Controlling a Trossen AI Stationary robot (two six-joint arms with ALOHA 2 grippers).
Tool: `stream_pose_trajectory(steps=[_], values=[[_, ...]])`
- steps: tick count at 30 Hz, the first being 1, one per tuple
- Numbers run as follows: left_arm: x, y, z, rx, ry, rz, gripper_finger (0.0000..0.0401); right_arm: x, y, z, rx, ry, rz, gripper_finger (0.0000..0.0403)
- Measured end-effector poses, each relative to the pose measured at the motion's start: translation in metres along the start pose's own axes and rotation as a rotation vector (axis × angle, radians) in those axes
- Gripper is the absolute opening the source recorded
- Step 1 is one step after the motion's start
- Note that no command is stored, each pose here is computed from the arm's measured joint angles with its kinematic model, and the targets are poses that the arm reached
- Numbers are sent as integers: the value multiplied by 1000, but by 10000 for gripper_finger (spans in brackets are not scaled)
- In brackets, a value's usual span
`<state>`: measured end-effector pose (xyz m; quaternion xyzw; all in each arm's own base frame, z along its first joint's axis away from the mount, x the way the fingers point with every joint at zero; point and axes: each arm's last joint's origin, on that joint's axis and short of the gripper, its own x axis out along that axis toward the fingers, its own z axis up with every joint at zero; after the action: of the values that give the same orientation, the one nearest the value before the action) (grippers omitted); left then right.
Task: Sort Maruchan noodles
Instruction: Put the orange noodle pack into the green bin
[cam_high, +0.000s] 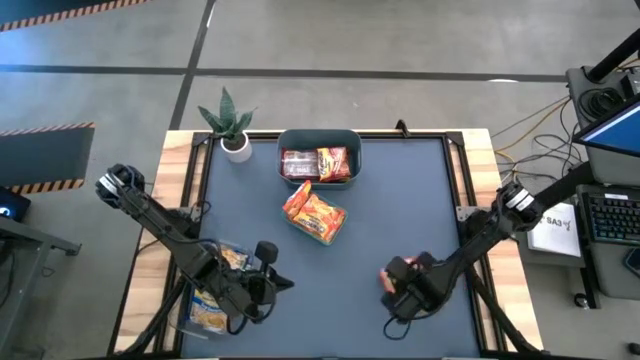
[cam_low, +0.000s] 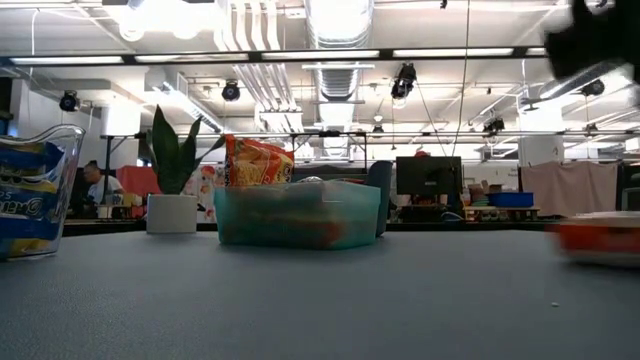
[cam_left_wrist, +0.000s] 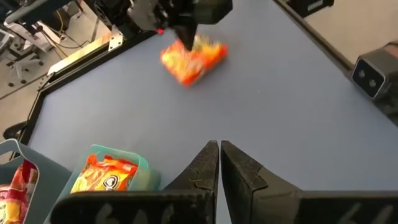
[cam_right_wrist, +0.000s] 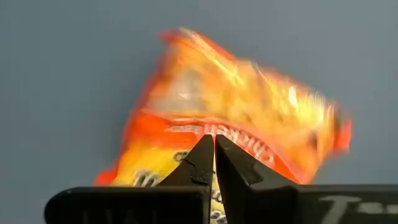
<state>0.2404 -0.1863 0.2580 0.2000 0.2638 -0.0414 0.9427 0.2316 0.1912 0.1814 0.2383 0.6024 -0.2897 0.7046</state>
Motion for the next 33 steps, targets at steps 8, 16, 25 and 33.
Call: stream_pose_trajectory(steps=[8,16,25,33], values=[[0,0,4,-42,-36,-2,0,-76,29,18,-165,-661,239,9],[5,-3,2,-179,-32,-5,0,-106,12,-13,-335,-702,310,9],[39,-27,2,-126,-107,-6,0,-86,-14,-52,-348,-653,347,9],[67,-34,9,-83,-231,30,0,-40,-43,-70,-202,-600,318,9]])
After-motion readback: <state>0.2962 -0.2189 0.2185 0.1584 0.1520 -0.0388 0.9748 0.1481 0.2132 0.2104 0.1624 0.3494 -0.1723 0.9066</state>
